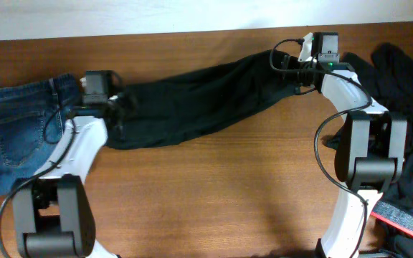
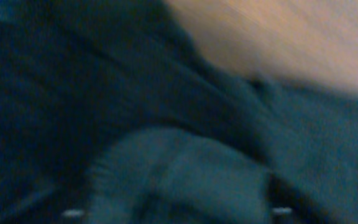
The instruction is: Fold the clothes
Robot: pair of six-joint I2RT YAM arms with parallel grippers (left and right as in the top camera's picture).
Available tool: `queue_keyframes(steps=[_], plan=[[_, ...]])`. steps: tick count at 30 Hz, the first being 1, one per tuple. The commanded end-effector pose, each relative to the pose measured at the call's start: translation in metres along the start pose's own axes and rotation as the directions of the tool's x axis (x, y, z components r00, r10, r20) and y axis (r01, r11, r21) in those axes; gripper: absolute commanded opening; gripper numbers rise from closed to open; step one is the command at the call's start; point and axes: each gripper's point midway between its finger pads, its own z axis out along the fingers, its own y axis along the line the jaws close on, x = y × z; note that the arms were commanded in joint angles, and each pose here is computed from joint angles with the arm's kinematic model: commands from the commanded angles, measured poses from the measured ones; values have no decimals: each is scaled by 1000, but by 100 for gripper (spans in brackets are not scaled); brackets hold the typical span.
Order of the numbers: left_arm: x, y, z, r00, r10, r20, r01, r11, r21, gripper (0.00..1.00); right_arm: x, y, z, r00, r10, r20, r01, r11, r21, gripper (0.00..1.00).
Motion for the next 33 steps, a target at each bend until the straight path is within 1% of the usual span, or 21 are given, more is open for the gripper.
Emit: queue_keyframes(steps=[1,2,3,4,10,13,14,15,17,18,19,20,22,25,29,33], plan=[[9,-38,-9,961,275,6,-275,958,82,31,10,-1,10,999,12,-36,-11,1000,10,57],[13,-42,-7,954,301,0,-299,950,87,10,11,-1,10,999,12,-38,-12,1000,11,57],[17,-44,-5,951,308,-7,-306,948,90,4,12,-1,10,999,13,-41,-13,1000,12,57],[19,-46,-4,950,312,-12,-309,946,92,1,12,-2,10,999,14,-44,-14,1000,13,57],[31,-44,25,947,318,-46,-313,946,89,0,14,-2,10,999,17,-51,-16,1000,15,57],[27,-48,48,949,316,-8,-314,944,96,1,14,-2,10,999,17,-51,-16,1000,14,57],[20,-51,56,948,318,29,-320,942,102,5,14,-2,10,998,17,-53,-16,1000,15,57],[11,-55,61,943,323,76,-330,938,109,14,15,-2,10,998,18,-56,-17,1000,15,57],[-13,-61,69,935,302,185,-325,938,116,21,18,-3,10,998,22,-66,-20,1000,19,57],[-24,-63,70,931,283,231,-316,941,120,22,19,-3,10,997,24,-72,-22,1000,21,57],[-35,-62,71,935,239,263,-278,953,123,22,21,-4,9,997,25,-78,-24,999,22,57],[-42,-56,72,945,176,275,-215,969,118,22,22,-4,9,996,27,-83,-25,999,24,57],[-50,-42,73,959,71,273,-104,988,112,22,24,-4,9,996,27,-89,-25,999,26,57],[-55,-22,74,967,-44,250,14,993,119,22,25,-5,9,995,29,-96,-27,999,28,57],[-53,2,77,971,-109,211,91,991,95,21,26,-5,9,995,30,-99,-27,999,29,57],[-55,29,78,967,-126,223,127,992,8,21,27,-5,9,994,31,-102,-28,999,30,57]])
